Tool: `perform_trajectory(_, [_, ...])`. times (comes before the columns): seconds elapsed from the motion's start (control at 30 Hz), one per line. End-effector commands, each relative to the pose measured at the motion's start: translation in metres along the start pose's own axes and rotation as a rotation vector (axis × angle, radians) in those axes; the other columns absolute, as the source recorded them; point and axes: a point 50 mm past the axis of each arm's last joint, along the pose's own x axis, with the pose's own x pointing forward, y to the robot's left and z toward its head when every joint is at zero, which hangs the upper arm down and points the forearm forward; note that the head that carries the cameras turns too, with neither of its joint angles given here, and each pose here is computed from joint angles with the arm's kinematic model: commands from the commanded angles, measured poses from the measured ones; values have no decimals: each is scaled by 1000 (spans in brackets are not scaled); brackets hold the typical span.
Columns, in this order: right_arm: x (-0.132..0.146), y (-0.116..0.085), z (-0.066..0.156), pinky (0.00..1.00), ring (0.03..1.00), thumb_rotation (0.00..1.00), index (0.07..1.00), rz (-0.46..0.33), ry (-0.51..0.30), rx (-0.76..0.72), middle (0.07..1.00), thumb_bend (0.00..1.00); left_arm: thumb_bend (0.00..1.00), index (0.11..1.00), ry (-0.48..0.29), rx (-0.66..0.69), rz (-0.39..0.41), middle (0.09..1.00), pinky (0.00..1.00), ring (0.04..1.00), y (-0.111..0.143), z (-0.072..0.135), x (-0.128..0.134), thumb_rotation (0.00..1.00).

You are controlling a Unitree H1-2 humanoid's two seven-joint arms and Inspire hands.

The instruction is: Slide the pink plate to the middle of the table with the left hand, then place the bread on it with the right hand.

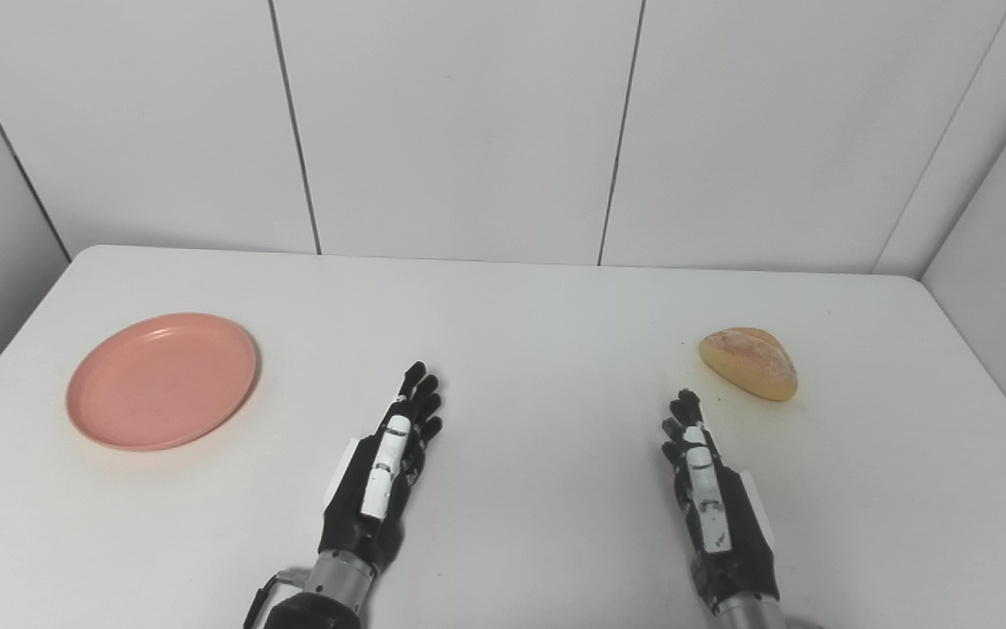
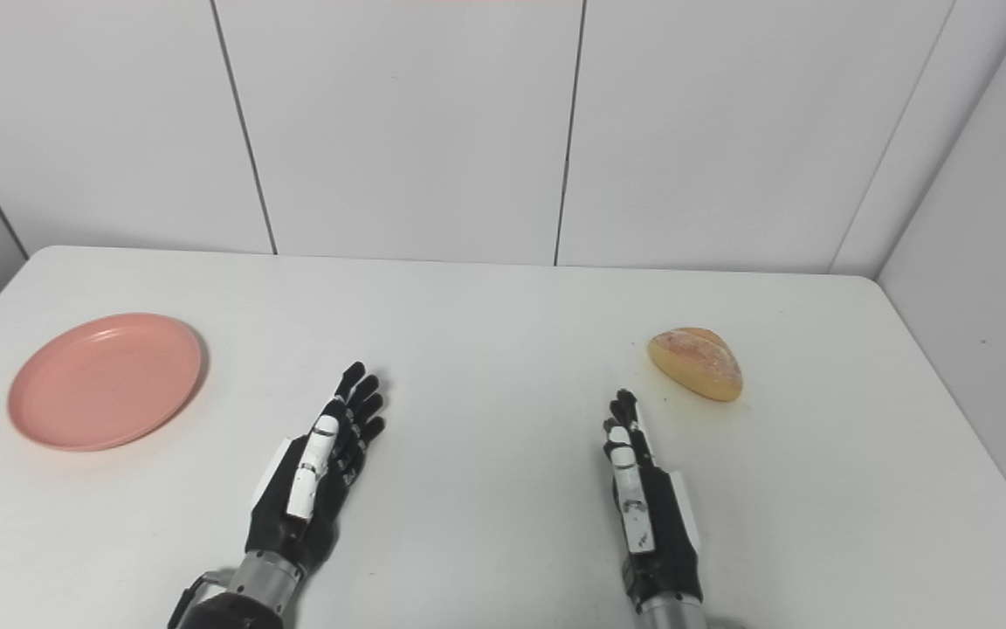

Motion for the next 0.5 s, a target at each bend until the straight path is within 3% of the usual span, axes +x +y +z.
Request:
perform_trajectory(0.0, [-3, -4, 9, 1000, 990, 1000, 1000, 8, -67, -11, 1000, 272, 421, 1000, 45, -20, 3, 1000, 1000, 1000, -10, -14, -2, 1000])
perform_trajectory(0.47, [-9, -32, 0, 1000, 1000, 1000, 1000, 27, -77, -30, 1000, 257, 423, 1000, 52, -16, 0, 1000, 1000, 1000, -39, -37, 5, 1000])
